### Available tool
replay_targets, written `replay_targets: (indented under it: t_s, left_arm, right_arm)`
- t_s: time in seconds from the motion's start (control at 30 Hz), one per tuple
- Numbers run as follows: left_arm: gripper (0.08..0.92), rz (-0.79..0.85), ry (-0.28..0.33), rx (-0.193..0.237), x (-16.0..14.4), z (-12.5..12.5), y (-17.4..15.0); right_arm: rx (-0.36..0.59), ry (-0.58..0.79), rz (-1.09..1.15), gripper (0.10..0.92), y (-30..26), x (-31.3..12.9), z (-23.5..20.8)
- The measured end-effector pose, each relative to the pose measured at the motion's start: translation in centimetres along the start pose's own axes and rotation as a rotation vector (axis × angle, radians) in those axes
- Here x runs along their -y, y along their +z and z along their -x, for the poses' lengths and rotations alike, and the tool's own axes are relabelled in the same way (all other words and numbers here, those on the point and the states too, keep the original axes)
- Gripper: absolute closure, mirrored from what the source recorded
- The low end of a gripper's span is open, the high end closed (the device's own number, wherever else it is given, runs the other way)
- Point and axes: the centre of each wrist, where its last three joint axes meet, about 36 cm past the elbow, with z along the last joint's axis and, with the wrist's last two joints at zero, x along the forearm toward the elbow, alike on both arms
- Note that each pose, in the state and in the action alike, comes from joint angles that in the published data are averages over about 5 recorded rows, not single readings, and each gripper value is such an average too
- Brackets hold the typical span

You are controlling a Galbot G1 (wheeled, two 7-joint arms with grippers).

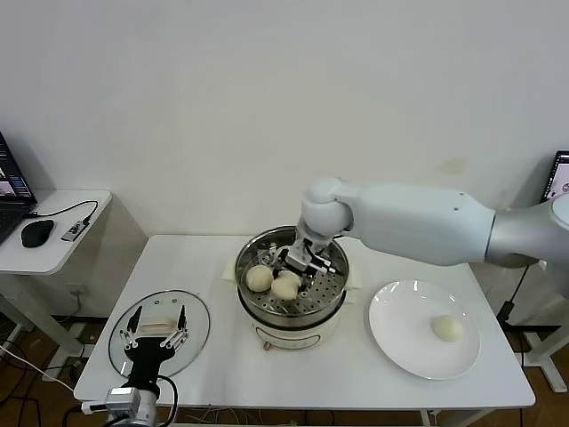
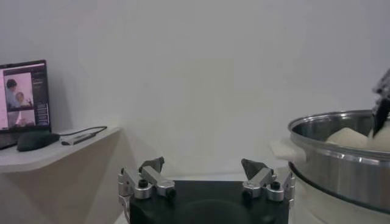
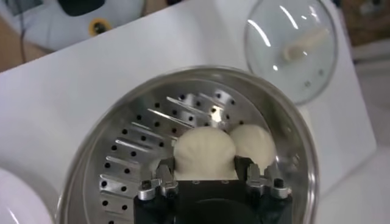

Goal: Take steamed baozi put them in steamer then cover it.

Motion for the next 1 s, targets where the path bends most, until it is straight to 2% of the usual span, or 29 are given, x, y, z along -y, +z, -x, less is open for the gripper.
replay_targets:
  t_s: [0.33, 0.53, 0.67, 0.8, 1.0]
  left_arm:
    - [0.177, -0.003, -0.003, 0.0, 0.0, 0.0, 0.2]
    - [0.177, -0.002, -0.005, 0.001, 0.0, 0.0, 0.1]
    - [0.177, -0.001, -0.006, 0.003, -0.1, 0.1, 0.1]
    - [0.177, 0.0, -0.004, 0.005, -0.1, 0.2, 0.0]
    - [0.177, 0.007, 0.003, 0.013, -0.2, 0.3, -0.1]
  right_arm:
    - [0.016, -0.025, -0.086, 0.387, -0.9, -0.1, 1.4]
    - [0.013, -0.02, -0.096, 0.24, -0.8, -0.4, 1.1]
    - [-0.008, -0.013, -0.08, 0.203, -0.3, -0.7, -0.2]
    - [-0.05, 0.008, 0.002, 0.2, 0.7, -1.5, -2.5]
    - [-0.124, 0.057, 0.261, 0.199, 2.5, -4.5, -6.4]
